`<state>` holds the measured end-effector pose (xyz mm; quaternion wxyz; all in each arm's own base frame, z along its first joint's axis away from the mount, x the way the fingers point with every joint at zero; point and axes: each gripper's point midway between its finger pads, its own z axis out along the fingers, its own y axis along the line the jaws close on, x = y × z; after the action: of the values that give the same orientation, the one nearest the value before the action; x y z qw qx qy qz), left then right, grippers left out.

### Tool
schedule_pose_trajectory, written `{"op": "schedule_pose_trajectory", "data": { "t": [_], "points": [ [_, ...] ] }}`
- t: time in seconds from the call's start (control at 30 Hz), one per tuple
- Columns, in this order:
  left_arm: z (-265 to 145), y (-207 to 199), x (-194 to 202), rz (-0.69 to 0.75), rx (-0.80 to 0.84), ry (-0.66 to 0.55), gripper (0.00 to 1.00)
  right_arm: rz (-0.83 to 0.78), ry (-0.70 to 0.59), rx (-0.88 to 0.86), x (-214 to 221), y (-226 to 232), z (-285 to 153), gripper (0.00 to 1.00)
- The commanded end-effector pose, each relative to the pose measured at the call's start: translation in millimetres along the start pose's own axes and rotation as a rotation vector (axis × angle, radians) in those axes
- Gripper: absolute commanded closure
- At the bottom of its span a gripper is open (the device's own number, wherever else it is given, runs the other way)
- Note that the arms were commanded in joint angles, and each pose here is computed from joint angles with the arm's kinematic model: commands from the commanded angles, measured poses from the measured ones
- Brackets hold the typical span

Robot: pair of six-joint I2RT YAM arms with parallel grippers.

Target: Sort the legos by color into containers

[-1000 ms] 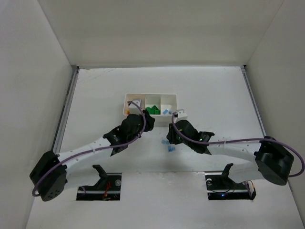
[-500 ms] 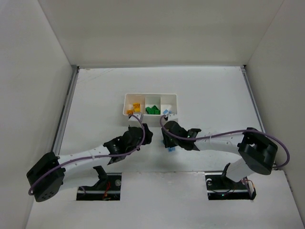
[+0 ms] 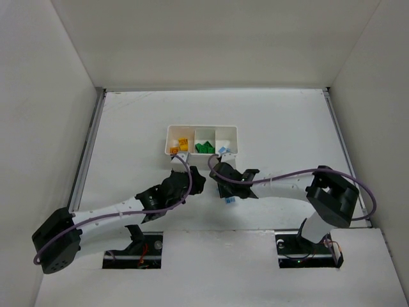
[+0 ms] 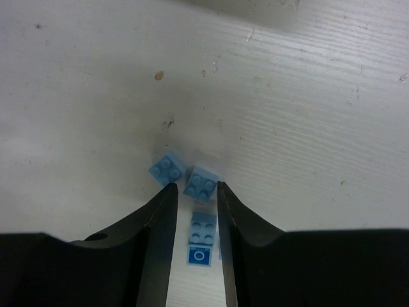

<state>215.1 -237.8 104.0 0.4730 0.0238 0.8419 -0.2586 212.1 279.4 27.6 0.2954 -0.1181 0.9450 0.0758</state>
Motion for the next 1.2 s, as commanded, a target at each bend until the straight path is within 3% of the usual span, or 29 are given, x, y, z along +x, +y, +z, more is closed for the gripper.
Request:
{"op": "schedule_pose_trajectory", "data": {
  "t": [0.0,0.2,0.4,0.57,0.7,0.83,0.97,1.17],
  "points": [
    [-7,-6,-8,-0.008,0.042,-0.047,0.62,0.021,-0.021,0.027,-11,5,-3,0.63],
    [-20,-10,-6,-0.004,0.079,-0.046,0.59,0.035,-0.015,0.04,-15,9,1,0.66],
    [-24,0,-3,-0.001,0.059,-0.034,0.58,0.055,-0.028,0.064,-18,5,-1,0.76],
    [-18,1,9,0.016,0.038,0.0,0.56,0.097,-0.103,0.052,-33,-3,-24,0.77],
    [-13,-8,13,0.034,0.05,0.011,0.56,0.129,-0.216,-0.023,-68,-4,-62,0.77],
    [-7,-19,11,0.062,0.057,-0.015,0.56,0.173,-0.352,-0.059,-130,-20,-81,0.76],
    [3,-28,16,0.108,0.056,-0.009,0.55,0.171,-0.395,-0.086,-177,-24,-66,0.76],
    [20,-42,35,0.188,0.052,0.044,0.53,0.155,-0.414,-0.018,-214,-42,-34,0.75]
  ]
}}
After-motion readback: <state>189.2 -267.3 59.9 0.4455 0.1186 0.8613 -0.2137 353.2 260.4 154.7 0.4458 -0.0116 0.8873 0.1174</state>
